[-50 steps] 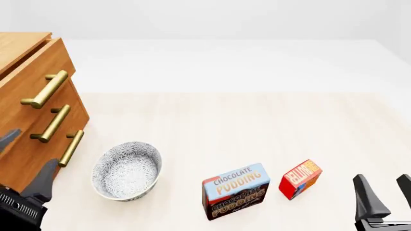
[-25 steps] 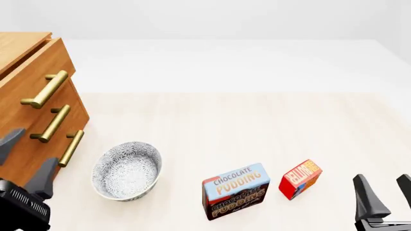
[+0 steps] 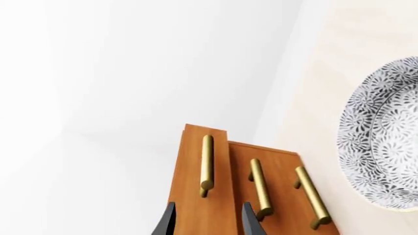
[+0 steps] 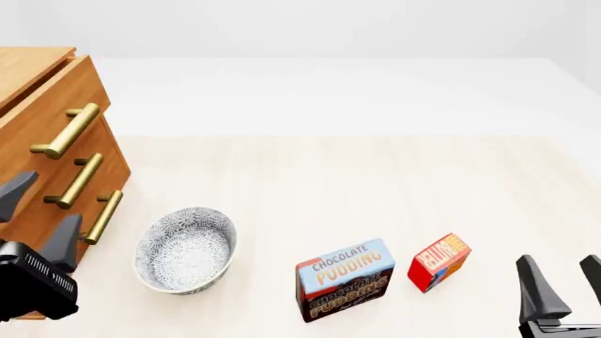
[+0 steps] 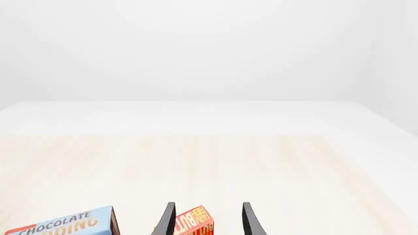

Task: Put the butter at the back in the top drawer of the cabinet and close it.

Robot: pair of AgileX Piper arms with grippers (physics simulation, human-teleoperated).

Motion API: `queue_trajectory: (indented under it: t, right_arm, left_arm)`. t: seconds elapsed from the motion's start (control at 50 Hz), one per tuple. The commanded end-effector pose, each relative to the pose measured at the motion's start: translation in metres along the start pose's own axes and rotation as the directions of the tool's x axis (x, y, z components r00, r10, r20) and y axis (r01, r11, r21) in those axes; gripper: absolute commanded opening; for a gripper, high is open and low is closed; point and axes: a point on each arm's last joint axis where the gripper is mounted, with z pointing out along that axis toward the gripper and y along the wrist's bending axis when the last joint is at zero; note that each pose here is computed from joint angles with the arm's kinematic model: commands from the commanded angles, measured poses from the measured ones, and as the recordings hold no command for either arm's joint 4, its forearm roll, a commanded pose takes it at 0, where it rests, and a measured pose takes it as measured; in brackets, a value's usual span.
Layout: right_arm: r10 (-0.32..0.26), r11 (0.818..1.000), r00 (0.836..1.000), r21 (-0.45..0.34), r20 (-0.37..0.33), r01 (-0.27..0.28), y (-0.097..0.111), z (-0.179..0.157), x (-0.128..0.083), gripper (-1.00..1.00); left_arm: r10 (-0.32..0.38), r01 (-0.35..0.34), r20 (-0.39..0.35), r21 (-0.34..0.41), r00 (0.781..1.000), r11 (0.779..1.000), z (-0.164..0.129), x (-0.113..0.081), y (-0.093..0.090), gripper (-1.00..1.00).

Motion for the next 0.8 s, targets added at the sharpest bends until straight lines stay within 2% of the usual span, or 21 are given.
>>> queue_trajectory:
  t: [0.02, 0.54, 0.8]
  right_arm:
    - [0.000, 1.000, 1.000, 0.000, 0.000, 0.000, 0.000, 0.000, 0.000, 1.00]
    - [0.000, 1.000, 1.000, 0.000, 0.000, 0.000, 0.000, 0.000, 0.000, 1.00]
    - [0.000, 1.000, 1.000, 0.000, 0.000, 0.000, 0.000, 0.000, 0.000, 1.00]
  left_arm:
    - [0.010, -0.010, -0.023, -0.005, 1.000, 1.000, 0.010, 0.002, 0.003, 1.00]
    - [0.035, -0.036, -0.051, -0.013, 0.998, 0.999, 0.049, 0.008, 0.003, 1.00]
    - [0.041, -0.041, -0.063, -0.008, 0.997, 0.999, 0.054, 0.010, 0.001, 1.00]
